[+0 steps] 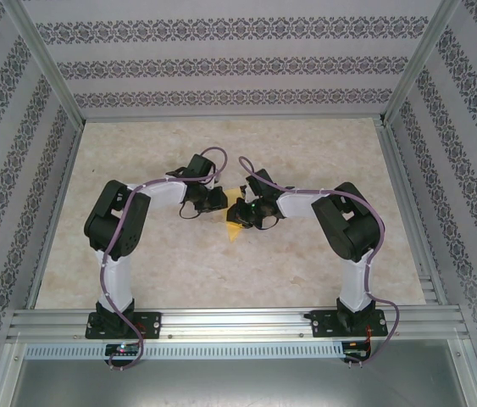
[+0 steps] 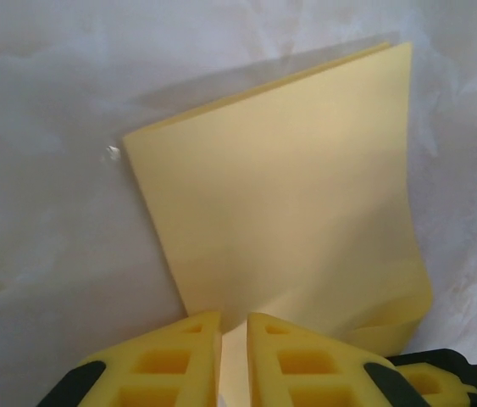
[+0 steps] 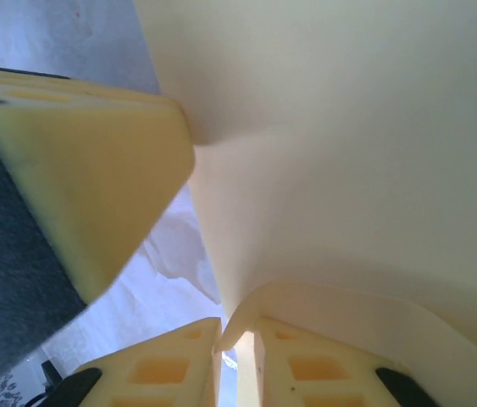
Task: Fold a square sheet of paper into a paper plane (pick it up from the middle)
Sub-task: Third fold the triangle at the center of the table.
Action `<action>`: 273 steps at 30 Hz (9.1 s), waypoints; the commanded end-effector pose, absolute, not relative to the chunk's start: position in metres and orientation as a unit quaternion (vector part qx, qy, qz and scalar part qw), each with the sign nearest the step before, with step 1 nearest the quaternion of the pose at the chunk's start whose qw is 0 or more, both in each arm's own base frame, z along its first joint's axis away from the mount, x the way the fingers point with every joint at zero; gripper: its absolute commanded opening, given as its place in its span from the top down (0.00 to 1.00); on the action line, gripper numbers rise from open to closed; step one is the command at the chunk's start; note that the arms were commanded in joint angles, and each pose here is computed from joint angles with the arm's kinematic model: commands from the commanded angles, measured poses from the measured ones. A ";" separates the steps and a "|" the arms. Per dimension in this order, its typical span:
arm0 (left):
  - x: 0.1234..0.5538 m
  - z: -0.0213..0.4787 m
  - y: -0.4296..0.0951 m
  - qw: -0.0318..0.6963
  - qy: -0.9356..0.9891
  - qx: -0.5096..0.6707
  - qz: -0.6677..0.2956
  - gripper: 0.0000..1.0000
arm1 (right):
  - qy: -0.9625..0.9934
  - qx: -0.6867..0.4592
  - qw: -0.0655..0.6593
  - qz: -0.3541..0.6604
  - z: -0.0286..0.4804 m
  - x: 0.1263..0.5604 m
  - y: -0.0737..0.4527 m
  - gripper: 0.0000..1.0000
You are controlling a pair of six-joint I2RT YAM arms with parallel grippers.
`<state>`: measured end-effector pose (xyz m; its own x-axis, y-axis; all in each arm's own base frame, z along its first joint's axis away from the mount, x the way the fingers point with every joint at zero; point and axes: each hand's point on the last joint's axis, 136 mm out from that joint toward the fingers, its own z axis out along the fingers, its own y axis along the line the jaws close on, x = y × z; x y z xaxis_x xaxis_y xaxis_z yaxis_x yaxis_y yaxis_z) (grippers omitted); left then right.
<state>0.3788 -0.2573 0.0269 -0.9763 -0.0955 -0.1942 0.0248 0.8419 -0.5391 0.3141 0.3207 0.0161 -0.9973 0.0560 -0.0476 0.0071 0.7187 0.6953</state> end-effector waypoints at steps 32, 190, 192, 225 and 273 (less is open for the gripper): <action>0.337 0.054 -0.276 0.068 0.931 -0.011 -0.360 0.98 | 0.943 0.036 0.008 0.332 -0.018 0.300 0.296 1.00; 0.304 -0.013 -0.262 0.044 0.974 -0.031 -0.219 1.00 | 0.921 -0.006 0.102 0.377 0.044 0.291 0.295 1.00; 0.304 -0.013 -0.262 0.043 0.974 -0.031 -0.219 1.00 | 0.921 0.003 0.098 0.378 0.038 0.295 0.294 1.00; 0.306 -0.005 -0.260 0.050 0.976 -0.022 -0.210 0.99 | 0.937 0.037 0.078 0.339 0.008 0.313 0.280 1.00; 0.245 -0.005 -0.260 0.018 0.959 -0.060 -0.276 1.00 | 0.925 0.000 0.080 0.372 0.029 0.283 0.313 1.00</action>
